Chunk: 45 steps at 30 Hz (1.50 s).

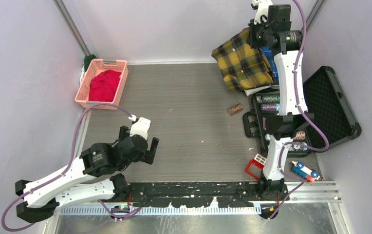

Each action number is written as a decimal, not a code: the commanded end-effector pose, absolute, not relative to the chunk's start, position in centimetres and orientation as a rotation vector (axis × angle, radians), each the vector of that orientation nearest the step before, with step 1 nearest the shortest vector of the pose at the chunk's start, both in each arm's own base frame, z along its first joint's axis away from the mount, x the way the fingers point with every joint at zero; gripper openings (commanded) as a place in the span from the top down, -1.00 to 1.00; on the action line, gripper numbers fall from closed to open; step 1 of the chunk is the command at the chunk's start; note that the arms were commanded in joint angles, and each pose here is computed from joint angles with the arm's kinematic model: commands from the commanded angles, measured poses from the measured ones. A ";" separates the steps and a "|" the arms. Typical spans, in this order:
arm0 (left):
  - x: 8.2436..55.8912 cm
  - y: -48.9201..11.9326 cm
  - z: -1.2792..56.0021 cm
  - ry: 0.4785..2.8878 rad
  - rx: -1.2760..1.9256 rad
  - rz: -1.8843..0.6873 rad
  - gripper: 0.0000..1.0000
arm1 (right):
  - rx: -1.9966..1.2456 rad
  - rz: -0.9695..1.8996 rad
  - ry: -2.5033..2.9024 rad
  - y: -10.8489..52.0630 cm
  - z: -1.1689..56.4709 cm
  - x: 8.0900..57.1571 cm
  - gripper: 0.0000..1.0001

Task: Fold and stack the mixed laundry pile
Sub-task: Pick up the shirt from the center of the board, then place the shirt at the corner of the board.

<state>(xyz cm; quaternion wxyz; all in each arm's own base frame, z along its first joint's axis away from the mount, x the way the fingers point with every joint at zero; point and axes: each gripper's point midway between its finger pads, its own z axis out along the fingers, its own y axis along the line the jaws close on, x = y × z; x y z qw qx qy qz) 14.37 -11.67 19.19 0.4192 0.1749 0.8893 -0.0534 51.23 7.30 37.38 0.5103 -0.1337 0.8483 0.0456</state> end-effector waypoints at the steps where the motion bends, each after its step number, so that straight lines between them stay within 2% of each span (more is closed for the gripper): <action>1: 15.0 -12.5 19.7 2.207 0.426 -0.146 -0.99 | -0.333 0.020 1.767 5.9 46.5 50.1 0.99; 13: 15.1 -12.4 19.7 2.206 0.423 -0.132 -0.99 | -0.302 0.047 1.632 5.5 51.9 47.1 0.99; 19: 15.1 -12.5 19.7 2.206 0.425 -0.137 -0.99 | -0.318 -0.042 1.606 4.4 53.0 46.2 0.99; 45: 15.1 -12.6 19.4 2.218 0.449 -0.114 -0.99 | -0.245 -0.150 1.745 -6.1 43.9 55.7 0.99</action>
